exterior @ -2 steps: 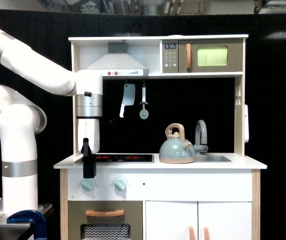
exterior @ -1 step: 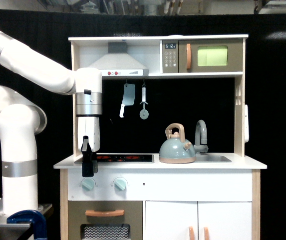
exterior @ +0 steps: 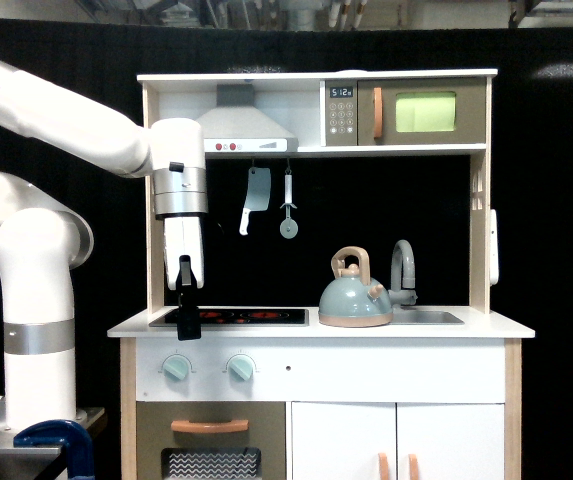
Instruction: Place the teapot on the stove
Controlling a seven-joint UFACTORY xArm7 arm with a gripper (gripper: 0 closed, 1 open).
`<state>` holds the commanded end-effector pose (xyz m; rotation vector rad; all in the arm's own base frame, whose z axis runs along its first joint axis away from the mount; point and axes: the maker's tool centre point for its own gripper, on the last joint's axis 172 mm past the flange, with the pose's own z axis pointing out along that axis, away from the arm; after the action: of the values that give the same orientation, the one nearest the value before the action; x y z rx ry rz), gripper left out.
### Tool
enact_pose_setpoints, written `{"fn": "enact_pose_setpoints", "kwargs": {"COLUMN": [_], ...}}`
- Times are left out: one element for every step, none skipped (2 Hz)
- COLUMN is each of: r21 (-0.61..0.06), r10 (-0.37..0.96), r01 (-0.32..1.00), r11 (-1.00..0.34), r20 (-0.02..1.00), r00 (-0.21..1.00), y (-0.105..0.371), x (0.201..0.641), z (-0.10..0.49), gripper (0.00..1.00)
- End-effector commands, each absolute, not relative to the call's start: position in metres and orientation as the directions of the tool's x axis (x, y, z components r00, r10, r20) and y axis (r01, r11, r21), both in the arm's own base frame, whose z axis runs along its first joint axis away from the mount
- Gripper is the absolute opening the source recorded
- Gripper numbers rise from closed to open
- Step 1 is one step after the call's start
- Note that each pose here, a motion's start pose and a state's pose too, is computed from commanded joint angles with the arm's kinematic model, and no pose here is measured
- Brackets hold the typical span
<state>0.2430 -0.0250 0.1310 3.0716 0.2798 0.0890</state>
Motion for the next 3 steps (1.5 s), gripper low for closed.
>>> {"fn": "enact_pose_setpoints", "kwargs": {"r21": [0.025, 0.017, -0.108], "r10": [0.766, 0.966, 0.828], "r01": [0.789, 0.987, 0.986], "r11": [-0.614, -0.160, 0.125], "r20": [0.259, 0.208, 0.559], "r00": [0.588, 0.153, -0.043], "y": [0.039, 0.048, 0.039], "x": [0.422, 0.469, 0.496], "z": [0.226, 0.221, 0.219], "gripper": [1.00, 1.00, 1.00]}}
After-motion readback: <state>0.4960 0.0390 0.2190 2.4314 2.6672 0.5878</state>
